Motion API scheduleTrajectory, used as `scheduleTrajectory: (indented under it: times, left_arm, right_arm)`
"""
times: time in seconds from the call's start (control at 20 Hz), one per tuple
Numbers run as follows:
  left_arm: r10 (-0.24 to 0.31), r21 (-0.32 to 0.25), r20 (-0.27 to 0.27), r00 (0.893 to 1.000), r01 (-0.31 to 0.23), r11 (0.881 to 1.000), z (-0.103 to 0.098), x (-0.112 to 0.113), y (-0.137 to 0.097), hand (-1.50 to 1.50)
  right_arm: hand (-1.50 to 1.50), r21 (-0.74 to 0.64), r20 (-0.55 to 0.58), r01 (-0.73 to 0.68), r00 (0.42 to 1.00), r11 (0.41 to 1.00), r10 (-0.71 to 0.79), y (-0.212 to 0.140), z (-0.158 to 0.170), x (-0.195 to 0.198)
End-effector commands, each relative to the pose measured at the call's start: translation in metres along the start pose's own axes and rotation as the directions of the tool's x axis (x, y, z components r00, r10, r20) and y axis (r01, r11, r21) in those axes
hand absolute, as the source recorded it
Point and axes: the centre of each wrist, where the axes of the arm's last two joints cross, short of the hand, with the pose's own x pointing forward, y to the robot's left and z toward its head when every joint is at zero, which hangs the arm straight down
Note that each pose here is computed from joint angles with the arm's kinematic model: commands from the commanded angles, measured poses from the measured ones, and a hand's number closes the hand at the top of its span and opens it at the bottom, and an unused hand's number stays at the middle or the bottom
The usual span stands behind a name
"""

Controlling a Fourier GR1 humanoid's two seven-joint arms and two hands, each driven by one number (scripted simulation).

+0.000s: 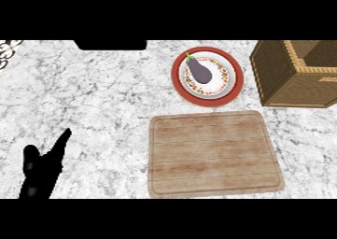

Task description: Pick the croissant from the cutting board and place it in the basket

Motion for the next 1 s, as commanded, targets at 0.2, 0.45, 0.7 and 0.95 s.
scheduleTrajectory:
  times: [0.2, 0.45, 0.7, 0.95]
  left_arm:
    - [0.017, -0.035, -0.096, 0.995, -0.02, 0.999, -0.016, -0.017, -0.011, 0.0]
    - [0.029, -0.043, -0.117, 0.993, -0.034, 0.998, -0.006, -0.024, -0.007, 0.0]
    - [0.03, -0.055, -0.092, 0.995, -0.035, 0.998, 0.002, -0.028, -0.001, 0.0]
    - [0.041, -0.038, -0.111, 0.993, -0.045, 0.998, -0.011, -0.019, -0.027, 0.0]
  right_arm:
    - [1.5, 0.02, -0.036, 0.046, 0.998, 0.999, -0.046, 0.012, -0.043, -0.052]
    - [1.5, 0.019, -0.109, 0.221, 0.97, 0.975, -0.218, 0.021, -0.047, -0.093]
    - [1.5, 0.024, -0.12, 0.219, 0.969, 0.975, -0.215, 0.041, -0.058, -0.112]
    - [1.5, 0.025, -0.096, 0.244, 0.966, 0.969, -0.241, 0.036, -0.063, -0.13]
